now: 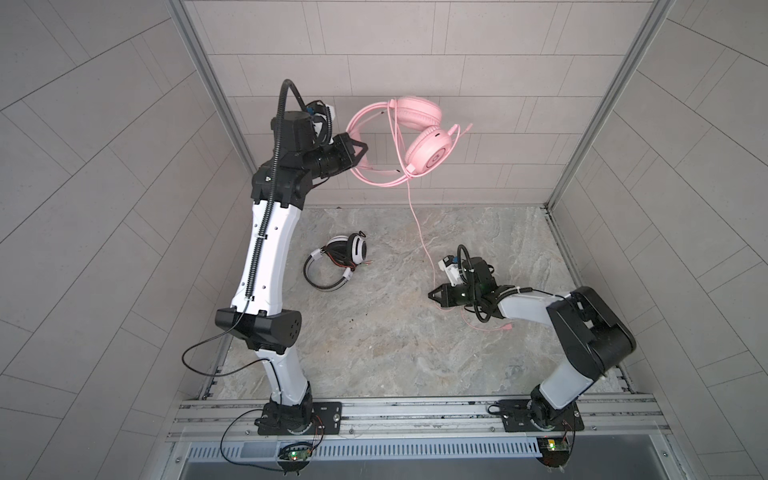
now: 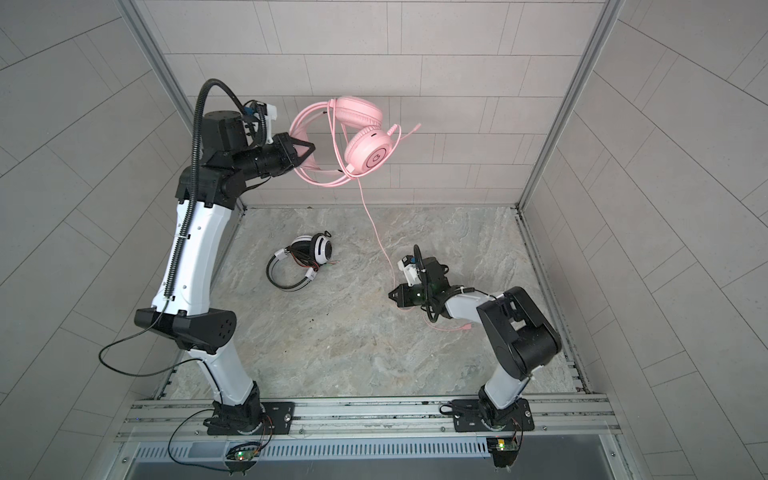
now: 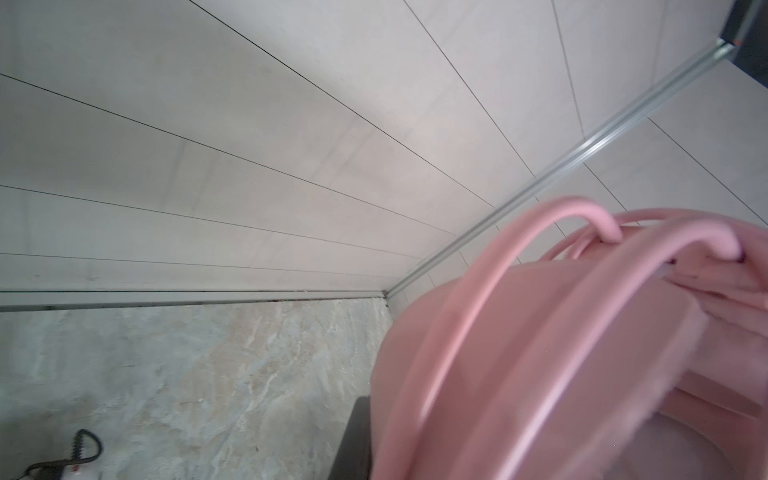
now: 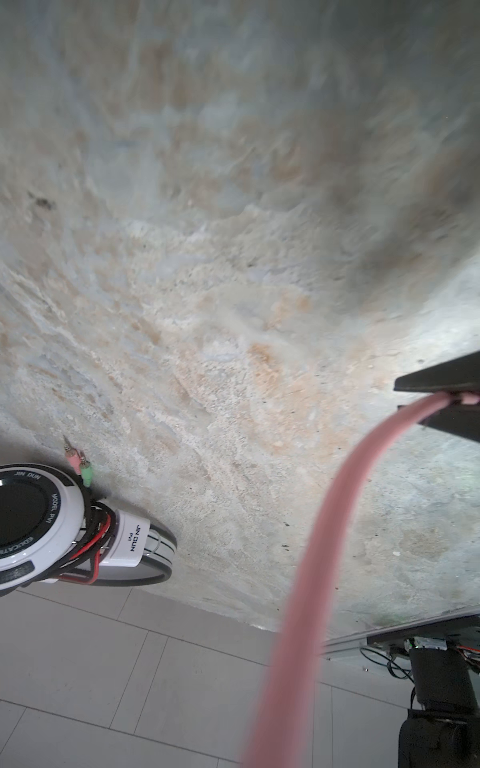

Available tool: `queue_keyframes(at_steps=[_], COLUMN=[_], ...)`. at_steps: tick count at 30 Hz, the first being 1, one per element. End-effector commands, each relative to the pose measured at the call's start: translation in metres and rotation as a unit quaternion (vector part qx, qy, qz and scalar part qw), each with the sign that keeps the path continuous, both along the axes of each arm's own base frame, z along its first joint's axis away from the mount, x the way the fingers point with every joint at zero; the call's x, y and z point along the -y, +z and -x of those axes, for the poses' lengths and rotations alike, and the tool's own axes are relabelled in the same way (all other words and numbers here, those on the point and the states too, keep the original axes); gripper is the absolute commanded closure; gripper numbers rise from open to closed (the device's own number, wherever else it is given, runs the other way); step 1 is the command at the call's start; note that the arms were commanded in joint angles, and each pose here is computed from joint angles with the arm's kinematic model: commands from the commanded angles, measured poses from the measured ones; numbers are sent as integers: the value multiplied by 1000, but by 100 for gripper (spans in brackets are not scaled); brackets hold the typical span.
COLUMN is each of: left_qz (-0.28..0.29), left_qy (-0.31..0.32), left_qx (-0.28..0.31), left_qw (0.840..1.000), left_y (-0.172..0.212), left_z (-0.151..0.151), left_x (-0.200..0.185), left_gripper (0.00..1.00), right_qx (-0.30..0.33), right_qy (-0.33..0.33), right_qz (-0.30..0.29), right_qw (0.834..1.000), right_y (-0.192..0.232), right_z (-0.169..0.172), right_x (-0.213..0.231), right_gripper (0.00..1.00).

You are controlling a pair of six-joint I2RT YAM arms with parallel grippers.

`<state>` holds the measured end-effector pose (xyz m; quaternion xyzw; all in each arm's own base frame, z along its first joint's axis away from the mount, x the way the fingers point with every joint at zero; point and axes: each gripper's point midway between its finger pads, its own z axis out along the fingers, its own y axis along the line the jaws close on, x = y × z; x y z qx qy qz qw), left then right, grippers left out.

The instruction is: Wrap the headphones

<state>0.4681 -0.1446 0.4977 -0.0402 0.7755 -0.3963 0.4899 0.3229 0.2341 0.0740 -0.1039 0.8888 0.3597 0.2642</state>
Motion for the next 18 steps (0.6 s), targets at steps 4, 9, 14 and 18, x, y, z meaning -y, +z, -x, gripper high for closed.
queue_keyframes(at_steps=[4,9,14,18], left_qz=[-7,-41,-56,-85], left_qy=[117,192,240,272], left_qx=[47,26,28,26], left_qw=[992,980,969,958], left_y=[15,-16,-32,-44], left_z=[-20,-38,-55,-64], left_x=[-41,-66,-82,-94], left_gripper=[100,100,100,100], right_qx=[4,51,86,129], right_qy=[12,8,6,7], right_qz=[94,150,155,162], right_qw=[995,987,984,978], right_y=[15,40,77,109], right_z=[48,74,93,107], right_x=[30,44,53,62], right_gripper=[100,100,100,100])
